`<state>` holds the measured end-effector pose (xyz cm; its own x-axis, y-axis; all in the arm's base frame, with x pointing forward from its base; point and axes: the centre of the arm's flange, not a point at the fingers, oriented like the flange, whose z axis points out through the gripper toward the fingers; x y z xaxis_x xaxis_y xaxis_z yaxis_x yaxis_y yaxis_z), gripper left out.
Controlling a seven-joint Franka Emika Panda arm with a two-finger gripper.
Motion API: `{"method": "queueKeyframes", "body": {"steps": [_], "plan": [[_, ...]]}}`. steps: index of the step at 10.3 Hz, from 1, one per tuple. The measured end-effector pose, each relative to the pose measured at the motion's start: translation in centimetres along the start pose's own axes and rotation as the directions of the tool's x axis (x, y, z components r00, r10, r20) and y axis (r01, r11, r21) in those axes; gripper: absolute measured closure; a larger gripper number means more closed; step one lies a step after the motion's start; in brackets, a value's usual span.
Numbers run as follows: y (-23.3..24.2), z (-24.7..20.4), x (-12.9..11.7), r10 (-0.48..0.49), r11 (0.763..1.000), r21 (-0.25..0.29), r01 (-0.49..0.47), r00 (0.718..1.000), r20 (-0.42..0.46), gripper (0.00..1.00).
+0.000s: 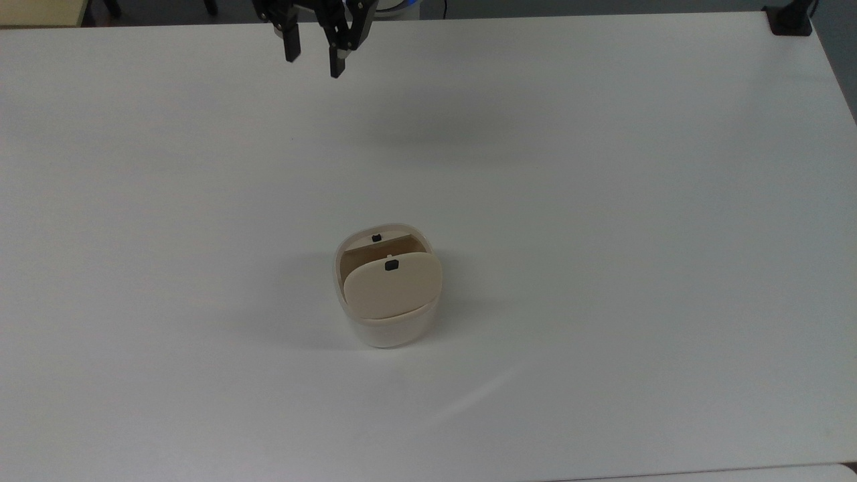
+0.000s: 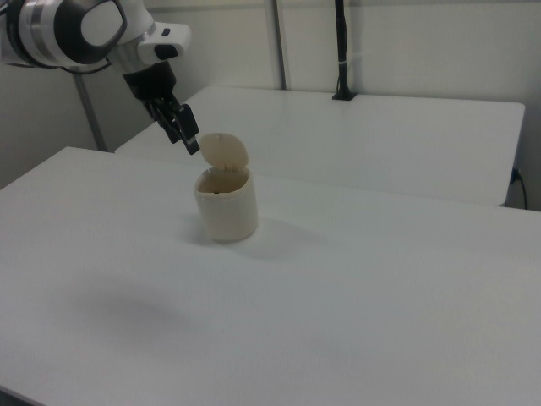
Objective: Open the trash bin
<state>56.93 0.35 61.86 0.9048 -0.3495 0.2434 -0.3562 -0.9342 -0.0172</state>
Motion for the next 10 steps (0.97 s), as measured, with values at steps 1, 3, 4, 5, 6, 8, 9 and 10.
{"method": "queueKeyframes", "body": {"steps": [1,3,4,5,6,8,9,10], "plan": [[0.2,-0.1,-0.2,-0.055,0.998,-0.004,0.055,0.998,0.009,0.23],[1.1,-0.1,-0.7,-0.239,0.971,-0.011,0.240,0.969,0.058,0.00],[1.5,-0.1,-0.8,-0.310,0.950,-0.008,0.312,0.948,0.073,0.00],[1.7,0.0,-0.9,-0.371,0.928,-0.004,0.372,0.925,0.089,0.00],[1.8,0.2,-1.1,-0.414,0.909,0.002,0.416,0.904,0.108,0.00],[1.8,0.3,-1.3,-0.453,0.890,0.008,0.455,0.883,0.121,0.00],[1.8,0.3,-1.3,-0.457,0.888,0.009,0.460,0.881,0.122,0.00],[1.8,0.3,-1.3,-0.459,0.887,0.009,0.461,0.880,0.122,0.00]]}}
